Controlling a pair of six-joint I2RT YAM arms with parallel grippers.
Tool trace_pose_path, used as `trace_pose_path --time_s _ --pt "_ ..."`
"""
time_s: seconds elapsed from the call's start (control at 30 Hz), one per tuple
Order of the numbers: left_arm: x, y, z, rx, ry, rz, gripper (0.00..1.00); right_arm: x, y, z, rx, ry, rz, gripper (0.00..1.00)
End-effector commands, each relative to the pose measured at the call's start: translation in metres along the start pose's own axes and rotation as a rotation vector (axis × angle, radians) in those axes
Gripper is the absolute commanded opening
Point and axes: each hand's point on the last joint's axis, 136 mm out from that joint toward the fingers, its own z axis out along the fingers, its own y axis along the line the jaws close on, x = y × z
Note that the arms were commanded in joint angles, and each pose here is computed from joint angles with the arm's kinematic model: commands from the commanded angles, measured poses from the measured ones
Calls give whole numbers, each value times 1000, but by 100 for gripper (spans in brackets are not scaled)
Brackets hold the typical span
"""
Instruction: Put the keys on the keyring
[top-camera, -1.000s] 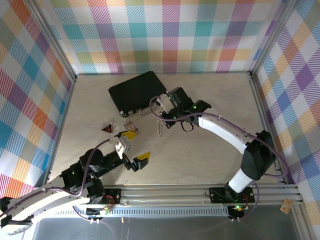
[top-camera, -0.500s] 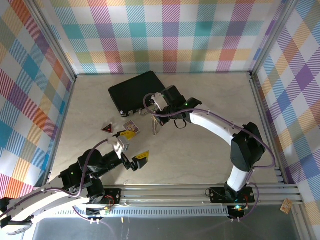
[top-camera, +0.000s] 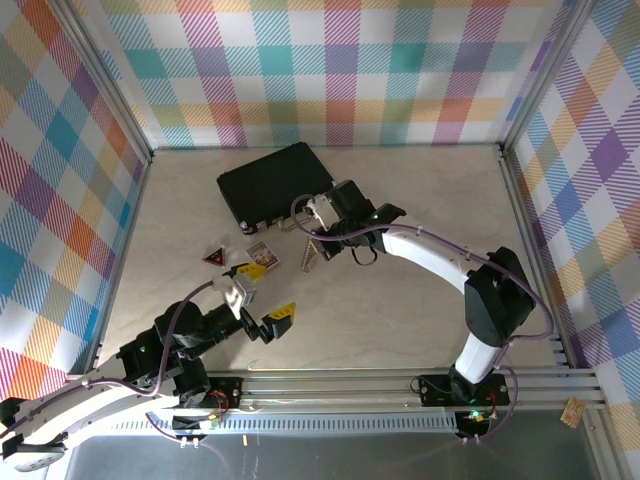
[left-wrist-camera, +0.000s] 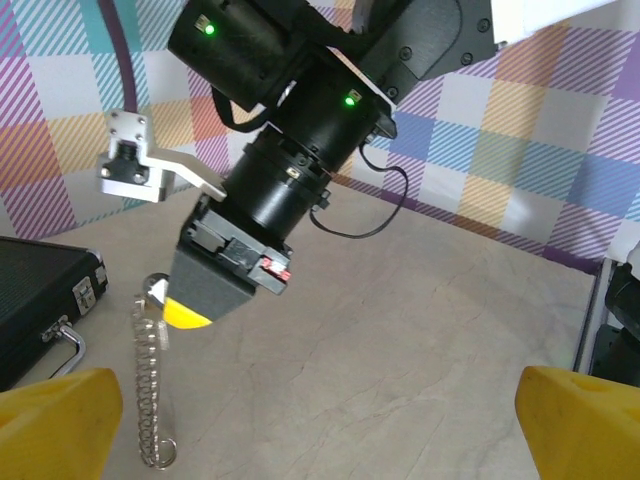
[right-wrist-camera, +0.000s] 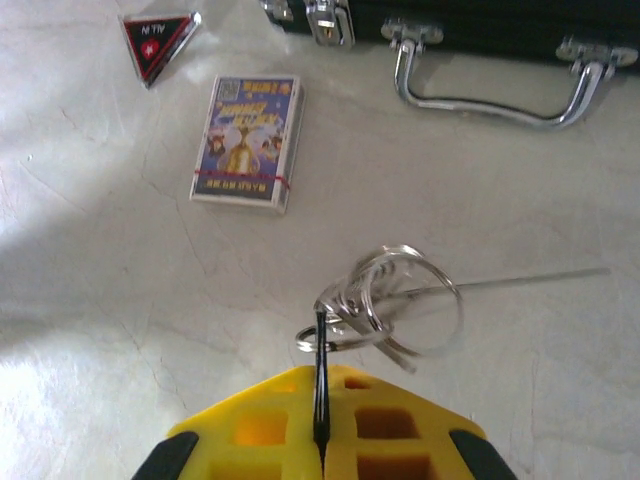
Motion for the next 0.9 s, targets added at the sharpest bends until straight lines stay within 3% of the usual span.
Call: trace_pose_path --time_s 0.0,0.87 --pt "-1 1 -2 -8 -12 -9 100 -3 7 -18 -34 -38 9 0" --pt "-8 3 -6 -17 -16 -9 100 93 18 2 -140 93 137 0"
